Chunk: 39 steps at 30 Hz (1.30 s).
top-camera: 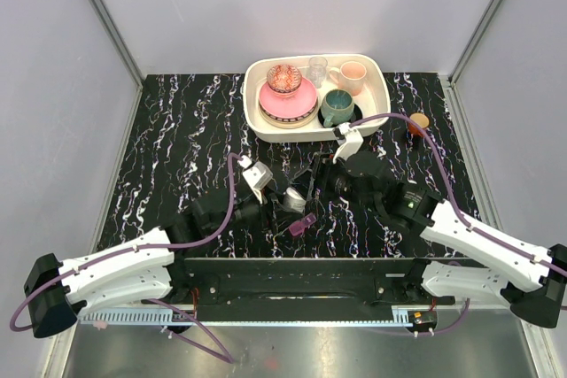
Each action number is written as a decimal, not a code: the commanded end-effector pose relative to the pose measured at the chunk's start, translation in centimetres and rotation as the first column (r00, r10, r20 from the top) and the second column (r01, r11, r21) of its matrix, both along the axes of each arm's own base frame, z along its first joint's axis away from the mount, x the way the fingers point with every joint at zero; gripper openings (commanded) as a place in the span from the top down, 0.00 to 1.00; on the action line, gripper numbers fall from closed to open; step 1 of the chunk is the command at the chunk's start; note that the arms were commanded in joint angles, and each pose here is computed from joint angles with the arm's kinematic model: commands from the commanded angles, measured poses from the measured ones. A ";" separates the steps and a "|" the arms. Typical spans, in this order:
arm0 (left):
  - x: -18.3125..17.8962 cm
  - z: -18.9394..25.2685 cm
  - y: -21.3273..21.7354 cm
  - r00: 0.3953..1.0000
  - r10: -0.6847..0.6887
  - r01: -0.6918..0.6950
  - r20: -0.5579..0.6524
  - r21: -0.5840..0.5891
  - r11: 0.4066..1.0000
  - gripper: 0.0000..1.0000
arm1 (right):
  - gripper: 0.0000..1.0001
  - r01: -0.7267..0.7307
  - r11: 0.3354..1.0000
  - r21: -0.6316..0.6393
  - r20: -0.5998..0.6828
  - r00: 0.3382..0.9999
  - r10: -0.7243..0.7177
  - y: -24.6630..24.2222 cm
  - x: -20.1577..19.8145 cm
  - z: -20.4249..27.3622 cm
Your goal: Sort the pills into containers
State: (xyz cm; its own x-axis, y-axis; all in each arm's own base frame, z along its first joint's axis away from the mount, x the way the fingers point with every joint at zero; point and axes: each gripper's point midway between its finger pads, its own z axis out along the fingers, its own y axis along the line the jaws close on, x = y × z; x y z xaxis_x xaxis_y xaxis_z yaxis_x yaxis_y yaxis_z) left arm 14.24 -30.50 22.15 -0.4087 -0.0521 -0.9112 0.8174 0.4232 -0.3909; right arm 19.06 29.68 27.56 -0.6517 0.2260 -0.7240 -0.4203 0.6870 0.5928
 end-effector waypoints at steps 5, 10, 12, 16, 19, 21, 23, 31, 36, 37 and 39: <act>0.2 4.2 -0.7 0.997 -0.007 0.015 0.078 -0.100 0.995 1.00 | 0.53 -0.006 1.000 0.010 0.007 1.000 0.006 0.4 0.0 0.2; -0.1 3.8 -0.7 0.997 -0.016 0.023 0.069 -0.104 0.994 1.00 | 0.95 -0.055 0.998 0.038 0.034 0.998 0.054 0.6 -0.7 1.0; -0.6 4.4 -0.8 0.996 -0.039 0.050 0.075 -0.145 0.988 1.00 | 1.00 -0.105 0.993 0.055 0.057 0.993 0.102 1.1 -1.3 1.4; -2.0 4.0 -0.7 0.993 -0.096 0.110 0.075 -0.215 0.970 1.00 | 1.00 -0.268 0.955 0.129 0.118 0.960 0.254 2.1 -3.8 3.1; -3.8 4.7 -0.8 0.978 -0.181 0.204 0.107 -0.274 0.940 1.00 | 1.00 -0.370 0.915 0.160 0.188 0.922 0.339 2.3 -5.5 4.0; -5.2 5.6 -0.7 0.959 -0.245 0.278 0.143 -0.299 0.913 1.00 | 1.00 -0.420 0.893 0.163 0.224 0.897 0.381 2.3 -6.3 4.3; -6.5 5.9 -0.6 0.936 -0.308 0.348 0.171 -0.304 0.887 1.00 | 1.00 -0.493 0.852 0.174 0.257 0.858 0.444 2.2 -7.8 5.1; -8.7 6.1 -0.5 0.877 -0.424 0.474 0.225 -0.260 0.841 1.00 | 1.00 -0.680 0.707 0.194 0.398 0.713 0.577 1.4 -12.1 7.7; -8.0 5.8 -0.3 0.895 -0.386 0.435 0.225 -0.237 0.869 1.00 | 0.95 -0.661 0.724 0.197 0.432 0.722 0.541 0.7 -11.8 8.4; -7.9 5.6 -0.2 0.898 -0.380 0.427 0.223 -0.229 0.875 1.00 | 0.88 -0.657 0.727 0.199 0.436 0.724 0.535 0.7 -11.8 8.6; -7.6 5.8 -0.2 0.902 -0.370 0.417 0.223 -0.224 0.881 1.00 | 0.65 -0.643 0.739 0.199 0.430 0.735 0.524 0.9 -11.4 8.6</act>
State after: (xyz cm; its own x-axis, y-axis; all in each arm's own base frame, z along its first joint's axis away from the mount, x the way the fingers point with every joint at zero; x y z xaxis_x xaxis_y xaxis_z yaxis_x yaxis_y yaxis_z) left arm 5.92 -30.77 25.75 -0.3741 -0.1147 -0.9203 0.9273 -0.0629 -0.3691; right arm 9.21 30.63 32.58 -0.5044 0.0661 -0.8609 -0.8483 0.1482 0.5084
